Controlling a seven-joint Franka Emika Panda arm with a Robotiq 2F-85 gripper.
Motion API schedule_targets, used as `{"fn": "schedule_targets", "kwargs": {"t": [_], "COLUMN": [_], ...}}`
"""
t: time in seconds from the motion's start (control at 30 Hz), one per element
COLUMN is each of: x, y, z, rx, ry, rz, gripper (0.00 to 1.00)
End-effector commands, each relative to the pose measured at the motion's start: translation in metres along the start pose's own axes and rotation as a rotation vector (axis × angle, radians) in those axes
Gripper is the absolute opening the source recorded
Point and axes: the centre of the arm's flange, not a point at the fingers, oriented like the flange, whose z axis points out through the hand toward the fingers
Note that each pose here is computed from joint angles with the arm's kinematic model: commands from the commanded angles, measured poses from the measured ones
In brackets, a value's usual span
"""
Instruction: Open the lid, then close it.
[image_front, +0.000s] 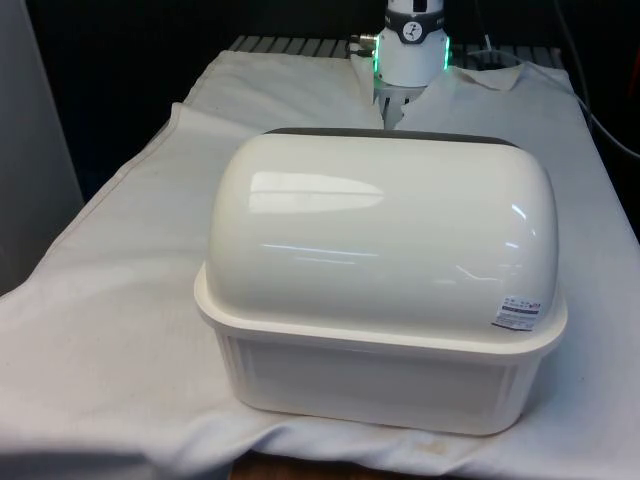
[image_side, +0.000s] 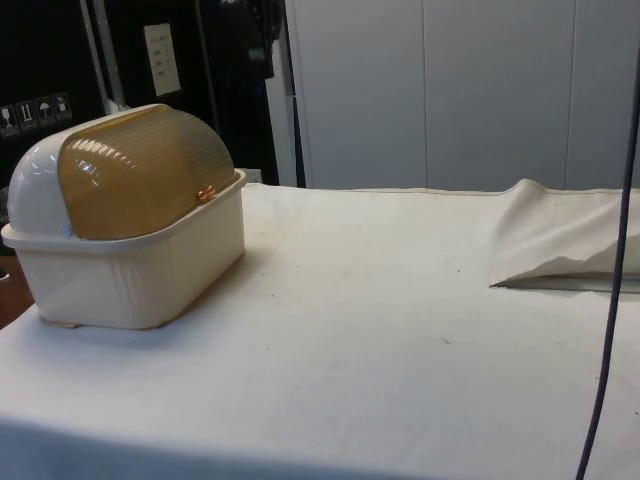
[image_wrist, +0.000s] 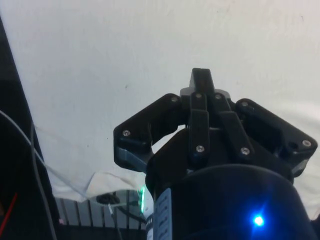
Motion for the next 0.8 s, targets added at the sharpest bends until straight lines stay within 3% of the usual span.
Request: {"fn": "schedule_targets", "kwargs": {"t": [0.0, 0.2, 0.23, 0.27, 0.43, 0.5, 0.53, 0.73, 0.77], "x": [0.0, 0.0, 0.0, 0.0, 0.001, 0.0, 0.001, 0.002, 0.002], "y": [-0.001, -0.002, -0.001, -0.002, -0.002, -0.001, -0.001, 0.003, 0.002], "z": [0.002, 0.013, 0.014, 0.016, 0.028, 0.029, 0.036, 0.054, 0.053], "rx": [0.001, 0.001, 0.0, 0.001, -0.001, 0.001, -0.001, -0.003, 0.0], "ry": [0.021, 0.046, 0.037, 0.054, 0.076, 0.067, 0.086, 0.108, 0.099], "rz": [0.005, 0.006, 0.001, 0.006, 0.003, 0.0, 0.001, -0.001, 0.0], "gripper": [0.0, 0.0, 0.0, 0.0, 0.0, 0.0, 0.0, 0.0, 0.0]}}
